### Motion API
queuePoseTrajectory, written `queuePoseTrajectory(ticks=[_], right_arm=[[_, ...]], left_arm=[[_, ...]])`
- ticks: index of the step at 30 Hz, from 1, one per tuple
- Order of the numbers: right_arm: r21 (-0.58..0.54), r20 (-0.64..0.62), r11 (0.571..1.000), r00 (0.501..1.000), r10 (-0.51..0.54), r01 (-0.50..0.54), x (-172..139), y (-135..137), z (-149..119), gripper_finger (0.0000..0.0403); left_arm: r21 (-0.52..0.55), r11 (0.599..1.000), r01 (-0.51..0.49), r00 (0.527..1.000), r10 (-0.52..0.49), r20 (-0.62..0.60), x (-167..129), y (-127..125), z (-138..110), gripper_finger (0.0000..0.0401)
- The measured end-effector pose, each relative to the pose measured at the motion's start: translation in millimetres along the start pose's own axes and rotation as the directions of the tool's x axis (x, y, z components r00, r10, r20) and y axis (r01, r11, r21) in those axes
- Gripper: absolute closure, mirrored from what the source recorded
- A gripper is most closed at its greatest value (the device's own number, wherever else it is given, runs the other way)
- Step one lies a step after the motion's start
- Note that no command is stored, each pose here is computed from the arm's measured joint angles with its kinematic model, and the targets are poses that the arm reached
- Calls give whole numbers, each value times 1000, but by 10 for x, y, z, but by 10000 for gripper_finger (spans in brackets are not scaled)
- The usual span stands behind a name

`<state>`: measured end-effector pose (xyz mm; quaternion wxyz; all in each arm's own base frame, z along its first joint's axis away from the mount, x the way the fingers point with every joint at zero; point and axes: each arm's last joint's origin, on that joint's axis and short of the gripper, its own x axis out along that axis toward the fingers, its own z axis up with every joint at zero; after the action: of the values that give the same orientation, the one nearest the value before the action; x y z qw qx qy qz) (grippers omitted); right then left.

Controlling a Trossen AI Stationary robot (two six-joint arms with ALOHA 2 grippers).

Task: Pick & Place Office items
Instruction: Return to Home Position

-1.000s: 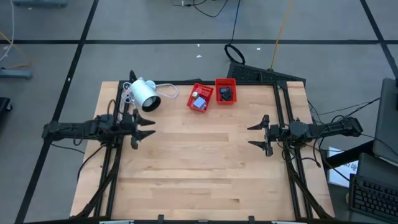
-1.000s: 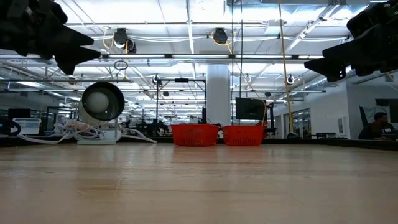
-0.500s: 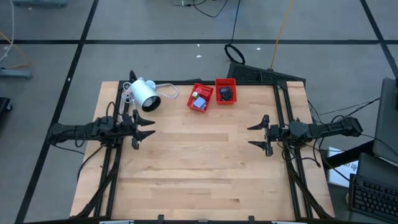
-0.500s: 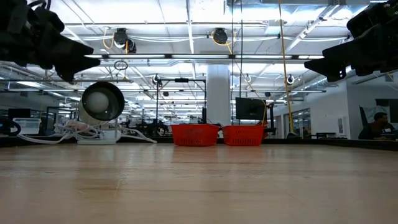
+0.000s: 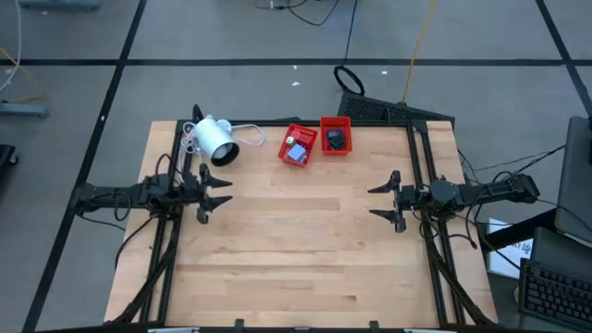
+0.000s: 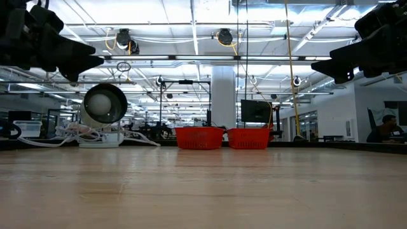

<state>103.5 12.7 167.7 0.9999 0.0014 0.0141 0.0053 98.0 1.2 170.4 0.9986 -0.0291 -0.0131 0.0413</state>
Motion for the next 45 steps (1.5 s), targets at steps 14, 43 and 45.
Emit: queuePoseTrajectory(ticks=[14,43,45], right_arm=[[0,0,1000,1000,0,0,0,0,0,124],[0,0,1000,1000,0,0,0,0,0,124],[0,0,1000,1000,0,0,0,0,0,124]], left_arm=[[79,997,-1,1000,1,-1,0,0,-1,192],[79,997,-2,1000,2,-3,0,1,-3,192],[79,997,-2,1000,2,-3,0,1,-3,192]])
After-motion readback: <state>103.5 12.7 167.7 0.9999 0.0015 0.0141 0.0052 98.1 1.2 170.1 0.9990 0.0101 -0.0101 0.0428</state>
